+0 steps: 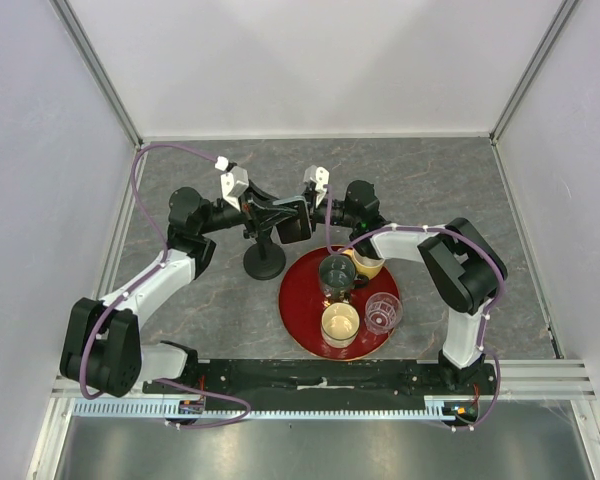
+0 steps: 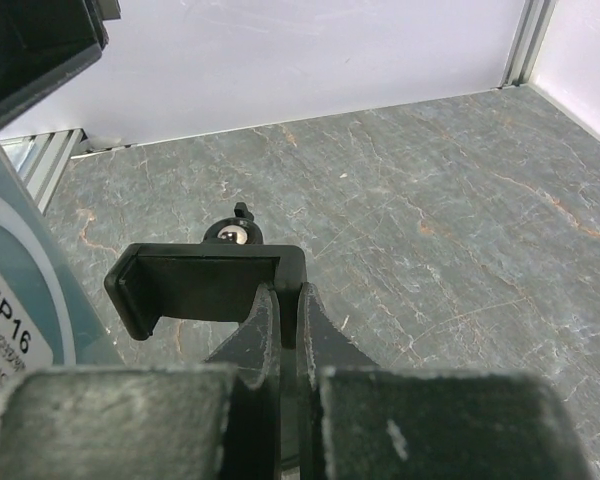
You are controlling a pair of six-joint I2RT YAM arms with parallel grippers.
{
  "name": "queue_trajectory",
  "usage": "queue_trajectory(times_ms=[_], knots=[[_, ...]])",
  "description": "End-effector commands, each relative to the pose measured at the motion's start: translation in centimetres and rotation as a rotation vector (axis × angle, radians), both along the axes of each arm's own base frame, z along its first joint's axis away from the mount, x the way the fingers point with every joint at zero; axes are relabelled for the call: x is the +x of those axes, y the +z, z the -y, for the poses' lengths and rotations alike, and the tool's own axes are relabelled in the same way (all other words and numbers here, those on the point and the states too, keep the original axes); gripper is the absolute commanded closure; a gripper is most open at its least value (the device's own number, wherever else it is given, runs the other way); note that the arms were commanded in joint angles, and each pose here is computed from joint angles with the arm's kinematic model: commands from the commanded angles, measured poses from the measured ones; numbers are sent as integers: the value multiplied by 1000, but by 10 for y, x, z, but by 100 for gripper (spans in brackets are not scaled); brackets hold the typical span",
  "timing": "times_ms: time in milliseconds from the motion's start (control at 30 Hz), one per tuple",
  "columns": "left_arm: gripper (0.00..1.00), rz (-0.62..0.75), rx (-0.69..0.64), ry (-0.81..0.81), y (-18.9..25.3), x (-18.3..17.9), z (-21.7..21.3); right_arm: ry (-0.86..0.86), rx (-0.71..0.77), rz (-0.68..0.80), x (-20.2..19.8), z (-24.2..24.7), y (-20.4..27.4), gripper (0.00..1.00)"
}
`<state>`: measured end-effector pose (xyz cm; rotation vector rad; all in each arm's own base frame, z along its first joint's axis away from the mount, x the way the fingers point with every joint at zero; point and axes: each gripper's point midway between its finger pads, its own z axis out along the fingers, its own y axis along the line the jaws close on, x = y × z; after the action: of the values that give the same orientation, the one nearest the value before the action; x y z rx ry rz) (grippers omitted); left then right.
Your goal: Place the phone on the phone stand
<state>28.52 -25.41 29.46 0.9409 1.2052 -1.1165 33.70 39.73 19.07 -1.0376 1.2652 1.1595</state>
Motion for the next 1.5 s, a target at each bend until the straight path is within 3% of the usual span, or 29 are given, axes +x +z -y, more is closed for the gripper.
queue_trajectory(times_ms=[0, 467, 733, 1100, 1200, 1300, 1333, 1367, 1433, 1467], knots=[[98, 213, -12, 91, 19, 15, -9, 94, -16, -108, -21, -6, -12, 100], [98, 198, -1, 146, -1, 38, -23, 119, -14, -119, -22, -4, -15, 100], [98, 188, -25, 95, 3, 39, -19, 173, -9, -132, -29, -5, -15, 100], [98, 160, -4, 172, -11, 53, -40, 169, 30, -151, -24, -4, -12, 100], [98, 143, 10, 211, -16, 53, -45, 110, 28, -134, -17, -1, -13, 100], [98, 97, 45, 317, -25, 62, -55, -49, 82, -119, 2, 7, -5, 100], [98, 85, 57, 369, -28, 67, -59, -176, 115, -136, 13, 16, -6, 100], [98, 93, 64, 512, -23, 81, -70, -274, 178, -121, 24, 23, 5, 100], [98, 41, 152, 636, -38, 90, -76, -392, 230, -132, 22, 29, 6, 100], [98, 54, 207, 807, -38, 98, -79, -514, 261, -132, 34, 37, 10, 100]])
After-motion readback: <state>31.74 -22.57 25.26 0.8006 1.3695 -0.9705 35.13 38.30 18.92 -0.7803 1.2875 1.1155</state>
